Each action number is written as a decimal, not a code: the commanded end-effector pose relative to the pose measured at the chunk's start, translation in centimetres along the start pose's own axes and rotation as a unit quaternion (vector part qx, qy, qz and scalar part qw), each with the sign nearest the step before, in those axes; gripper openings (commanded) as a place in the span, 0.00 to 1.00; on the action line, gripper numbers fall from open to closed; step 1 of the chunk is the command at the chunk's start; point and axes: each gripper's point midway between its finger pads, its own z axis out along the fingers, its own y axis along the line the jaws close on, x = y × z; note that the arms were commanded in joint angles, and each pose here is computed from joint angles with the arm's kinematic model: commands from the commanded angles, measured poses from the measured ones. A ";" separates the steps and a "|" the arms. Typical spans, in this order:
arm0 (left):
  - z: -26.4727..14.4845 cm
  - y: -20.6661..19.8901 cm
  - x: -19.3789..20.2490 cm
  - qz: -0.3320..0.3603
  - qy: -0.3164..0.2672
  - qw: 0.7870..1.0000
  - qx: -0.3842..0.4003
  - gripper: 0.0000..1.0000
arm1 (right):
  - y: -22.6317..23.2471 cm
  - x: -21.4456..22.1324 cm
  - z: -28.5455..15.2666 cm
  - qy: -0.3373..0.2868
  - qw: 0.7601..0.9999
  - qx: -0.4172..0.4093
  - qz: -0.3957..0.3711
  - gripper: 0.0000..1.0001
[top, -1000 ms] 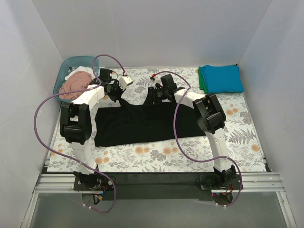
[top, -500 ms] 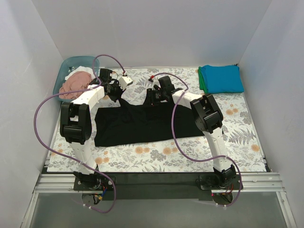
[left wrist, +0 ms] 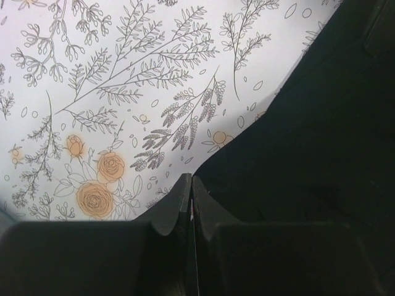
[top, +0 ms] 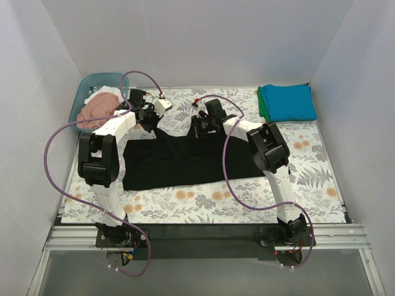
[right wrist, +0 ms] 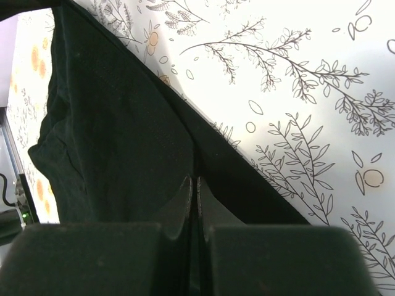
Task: Fold and stack the t-shirts
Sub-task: Fold the tshirt
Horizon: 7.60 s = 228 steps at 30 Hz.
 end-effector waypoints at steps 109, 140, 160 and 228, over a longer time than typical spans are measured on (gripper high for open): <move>-0.3 -0.3 -2.3 -0.330 0.029 0.943 -0.011 0.13 | 3.8 13.1 -15.4 0.234 0.942 0.053 -0.235 0.20; 1.8 -5.0 -10.1 -0.337 -0.038 0.938 0.076 0.16 | 4.1 2.2 -15.0 0.070 0.985 0.029 -0.155 0.33; 5.7 -12.7 0.5 -0.430 0.078 0.890 0.130 0.07 | -9.4 -1.3 -8.2 0.061 0.987 0.135 -0.064 0.23; -12.0 -31.9 9.9 0.204 -0.133 0.925 0.290 0.64 | 9.0 28.7 -19.1 0.192 0.738 -0.060 -0.645 0.62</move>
